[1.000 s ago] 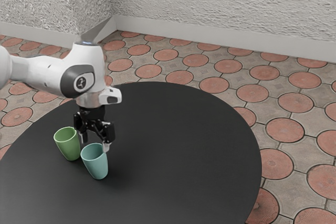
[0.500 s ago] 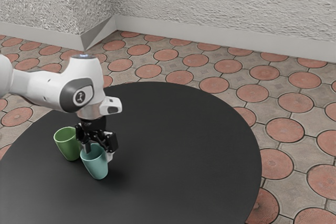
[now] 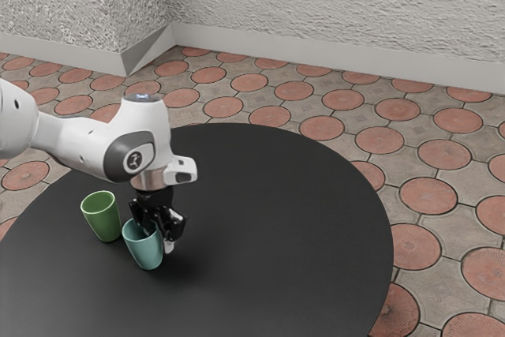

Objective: Place the right cup onto the left cup

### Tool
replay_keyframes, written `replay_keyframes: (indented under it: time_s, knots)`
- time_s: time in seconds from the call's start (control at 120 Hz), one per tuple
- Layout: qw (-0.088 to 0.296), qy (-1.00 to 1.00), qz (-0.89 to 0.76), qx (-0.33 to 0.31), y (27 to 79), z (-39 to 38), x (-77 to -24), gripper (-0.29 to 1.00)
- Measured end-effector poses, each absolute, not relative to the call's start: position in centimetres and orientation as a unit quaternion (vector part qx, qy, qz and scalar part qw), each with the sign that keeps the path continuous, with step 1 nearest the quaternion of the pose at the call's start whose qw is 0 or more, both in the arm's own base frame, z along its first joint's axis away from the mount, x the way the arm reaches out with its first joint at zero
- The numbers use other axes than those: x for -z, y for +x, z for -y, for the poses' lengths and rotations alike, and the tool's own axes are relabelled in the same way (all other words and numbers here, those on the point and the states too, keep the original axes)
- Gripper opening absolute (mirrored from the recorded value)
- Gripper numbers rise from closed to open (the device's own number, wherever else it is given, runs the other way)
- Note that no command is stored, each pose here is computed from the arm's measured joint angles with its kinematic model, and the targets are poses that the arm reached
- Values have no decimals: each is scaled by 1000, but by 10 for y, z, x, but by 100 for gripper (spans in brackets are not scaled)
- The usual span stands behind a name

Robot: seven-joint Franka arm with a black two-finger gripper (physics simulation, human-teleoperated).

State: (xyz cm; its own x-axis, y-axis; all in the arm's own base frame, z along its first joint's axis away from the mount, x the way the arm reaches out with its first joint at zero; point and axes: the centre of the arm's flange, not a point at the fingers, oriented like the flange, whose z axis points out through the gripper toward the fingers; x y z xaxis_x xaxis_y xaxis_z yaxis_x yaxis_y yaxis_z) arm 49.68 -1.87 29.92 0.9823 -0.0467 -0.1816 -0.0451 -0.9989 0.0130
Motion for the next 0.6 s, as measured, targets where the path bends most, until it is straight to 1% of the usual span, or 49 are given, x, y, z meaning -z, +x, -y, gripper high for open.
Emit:
replay_keyframes:
  time_s: [0.1,0.225,0.392,0.6]
  knots:
    - [4,996,17,90,498,12,-298,9]
    - [4,996,10,89,498,4,-298,1]
    - [3,996,10,84,498,4,-304,-5]
    - [3,998,9,58,497,5,-338,-6]
